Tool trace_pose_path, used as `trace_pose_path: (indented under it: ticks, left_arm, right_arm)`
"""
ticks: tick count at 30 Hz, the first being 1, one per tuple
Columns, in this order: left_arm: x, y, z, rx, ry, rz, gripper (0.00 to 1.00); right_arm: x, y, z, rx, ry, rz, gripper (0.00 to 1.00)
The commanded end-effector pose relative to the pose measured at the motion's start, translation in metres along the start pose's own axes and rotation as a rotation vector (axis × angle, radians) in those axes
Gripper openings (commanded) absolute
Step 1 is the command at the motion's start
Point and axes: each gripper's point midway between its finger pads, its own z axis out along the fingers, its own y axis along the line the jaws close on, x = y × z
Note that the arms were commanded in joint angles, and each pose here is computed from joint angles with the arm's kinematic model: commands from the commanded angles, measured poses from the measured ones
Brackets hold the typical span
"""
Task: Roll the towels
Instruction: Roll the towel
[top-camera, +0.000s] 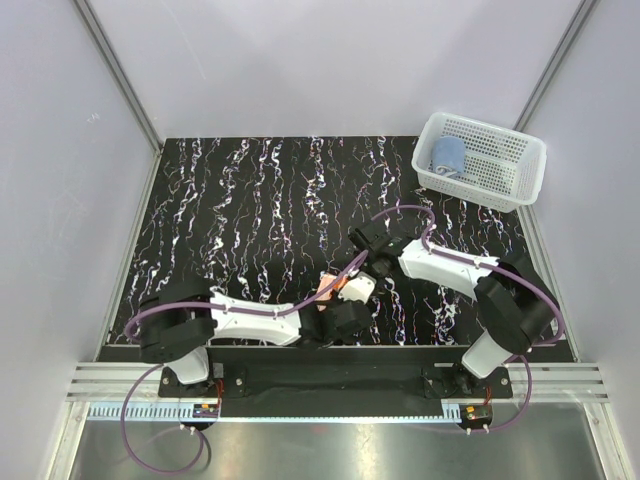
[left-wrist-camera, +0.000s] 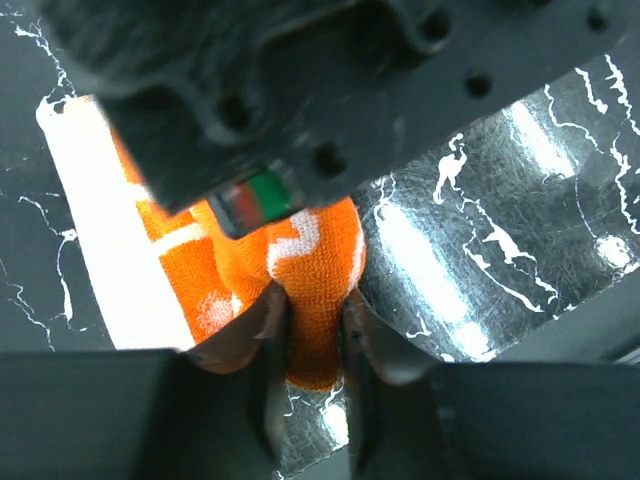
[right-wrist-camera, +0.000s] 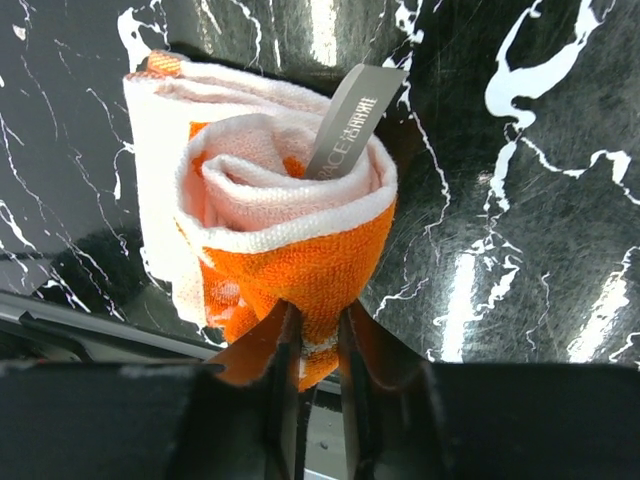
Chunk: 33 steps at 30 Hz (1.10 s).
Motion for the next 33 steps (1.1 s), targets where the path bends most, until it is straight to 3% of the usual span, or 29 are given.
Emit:
trace_pose_path:
  ticks: [1, 6, 9, 18, 21, 33]
  left_arm:
    - [0.007, 0.007, -0.004, -0.007, -0.007, -0.042, 0.17]
    - [0.015, 0.012, -0.009, 0.028, -0.004, -0.096, 0.12]
    - [0.017, 0.013, -0.010, 0.084, -0.005, -0.157, 0.10]
    - [-0.013, 0.014, -0.026, 0.311, -0.101, -0.356, 0.06]
    - [-0.024, 0.020, -0.034, 0.409, -0.140, -0.454, 0.03]
    - [-0.022, 0.051, -0.039, 0.606, -0.183, -0.752, 0.00]
  right_arm:
    - [-0.001, 0.011, -0.009, -0.017, 0.013, -0.025, 0.27]
    - [-0.018, 0.004, -0.019, 0.001, -0.027, -0.009, 0.66]
    - [-0.041, -0.002, -0.029, 0.005, -0.067, 0.016, 0.76]
    - [-0.126, 0.009, -0.102, -0.095, -0.327, 0.098, 0.81]
    - [-0.125, 0.020, -0.107, -0.202, -0.361, 0.078, 0.81]
    - [-0.061, 0.032, -0.054, -0.537, -0.204, 0.115, 0.81]
